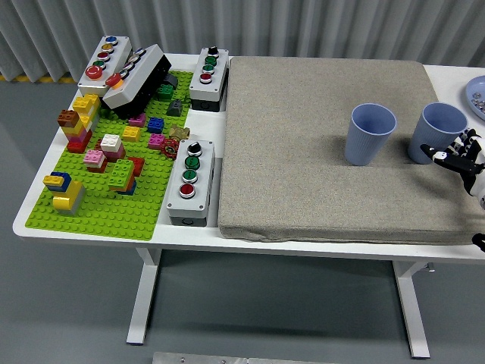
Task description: Pick cup pour cup place
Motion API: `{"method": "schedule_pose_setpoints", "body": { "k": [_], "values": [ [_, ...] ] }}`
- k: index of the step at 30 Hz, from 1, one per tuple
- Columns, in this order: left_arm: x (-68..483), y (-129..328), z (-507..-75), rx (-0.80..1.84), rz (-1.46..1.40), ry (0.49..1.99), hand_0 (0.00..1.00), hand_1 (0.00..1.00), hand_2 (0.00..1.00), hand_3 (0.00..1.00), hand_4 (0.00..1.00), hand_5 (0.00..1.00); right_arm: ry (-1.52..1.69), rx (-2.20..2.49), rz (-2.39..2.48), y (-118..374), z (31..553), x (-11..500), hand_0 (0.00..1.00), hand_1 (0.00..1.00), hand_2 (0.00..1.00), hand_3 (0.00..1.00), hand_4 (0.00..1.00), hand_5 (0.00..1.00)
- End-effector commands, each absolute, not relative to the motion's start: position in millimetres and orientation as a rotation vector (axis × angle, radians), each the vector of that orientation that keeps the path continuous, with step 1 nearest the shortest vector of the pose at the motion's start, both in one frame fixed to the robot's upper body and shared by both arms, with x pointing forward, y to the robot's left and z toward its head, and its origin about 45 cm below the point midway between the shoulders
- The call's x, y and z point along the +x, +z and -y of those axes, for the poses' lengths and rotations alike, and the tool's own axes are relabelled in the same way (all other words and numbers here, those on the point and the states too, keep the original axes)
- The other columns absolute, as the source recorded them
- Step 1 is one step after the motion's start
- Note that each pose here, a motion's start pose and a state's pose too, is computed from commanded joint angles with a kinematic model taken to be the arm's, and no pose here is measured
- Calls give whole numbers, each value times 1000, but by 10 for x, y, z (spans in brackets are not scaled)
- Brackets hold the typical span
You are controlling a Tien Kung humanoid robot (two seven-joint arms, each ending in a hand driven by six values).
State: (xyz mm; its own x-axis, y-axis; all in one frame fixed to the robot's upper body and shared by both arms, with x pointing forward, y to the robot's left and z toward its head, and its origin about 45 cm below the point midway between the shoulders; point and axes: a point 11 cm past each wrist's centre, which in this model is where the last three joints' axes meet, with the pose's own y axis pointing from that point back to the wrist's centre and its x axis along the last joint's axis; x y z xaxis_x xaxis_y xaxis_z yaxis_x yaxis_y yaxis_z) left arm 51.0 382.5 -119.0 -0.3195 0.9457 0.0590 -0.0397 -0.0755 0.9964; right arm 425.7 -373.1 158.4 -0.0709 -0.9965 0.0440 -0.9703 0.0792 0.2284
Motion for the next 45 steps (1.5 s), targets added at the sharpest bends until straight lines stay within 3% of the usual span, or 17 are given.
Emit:
{"method": "schedule_pose_setpoints", "body": {
  "k": [31, 32, 37, 38, 43, 44, 45],
  "values": [
    [572, -1180, -3829, 1053, -1356, 1514, 863, 840, 911, 800, 634, 889, -244, 2007, 2196, 1575, 3687, 4347, 950, 920, 998, 971, 861, 297],
    [571, -1180, -3829, 1053, -1356, 1514, 863, 839, 911, 801, 633, 886, -244, 2005, 2200, 1576, 3689, 4348, 869, 816, 796, 820, 821, 230],
    [555, -1181, -3835, 1057, -1357, 1514, 863, 839, 911, 801, 633, 886, -246, 2003, 2229, 1583, 3701, 4345, 869, 816, 796, 820, 821, 230],
    [550, -1180, -3838, 1059, -1357, 1513, 863, 839, 911, 800, 634, 888, -246, 2000, 2231, 1577, 3701, 4342, 820, 680, 589, 689, 716, 71],
    [549, -1180, -3840, 1060, -1357, 1513, 863, 839, 911, 800, 634, 888, -248, 2001, 2235, 1569, 3690, 4340, 820, 680, 589, 689, 716, 71],
    [550, -1180, -3840, 1060, -1356, 1513, 861, 837, 910, 800, 634, 887, -247, 2000, 2234, 1569, 3690, 4341, 722, 577, 495, 590, 694, 35],
    [549, -1180, -3841, 1060, -1356, 1513, 861, 837, 910, 800, 634, 887, -248, 2000, 2234, 1569, 3692, 4340, 722, 577, 495, 590, 694, 35]
  ]
}}
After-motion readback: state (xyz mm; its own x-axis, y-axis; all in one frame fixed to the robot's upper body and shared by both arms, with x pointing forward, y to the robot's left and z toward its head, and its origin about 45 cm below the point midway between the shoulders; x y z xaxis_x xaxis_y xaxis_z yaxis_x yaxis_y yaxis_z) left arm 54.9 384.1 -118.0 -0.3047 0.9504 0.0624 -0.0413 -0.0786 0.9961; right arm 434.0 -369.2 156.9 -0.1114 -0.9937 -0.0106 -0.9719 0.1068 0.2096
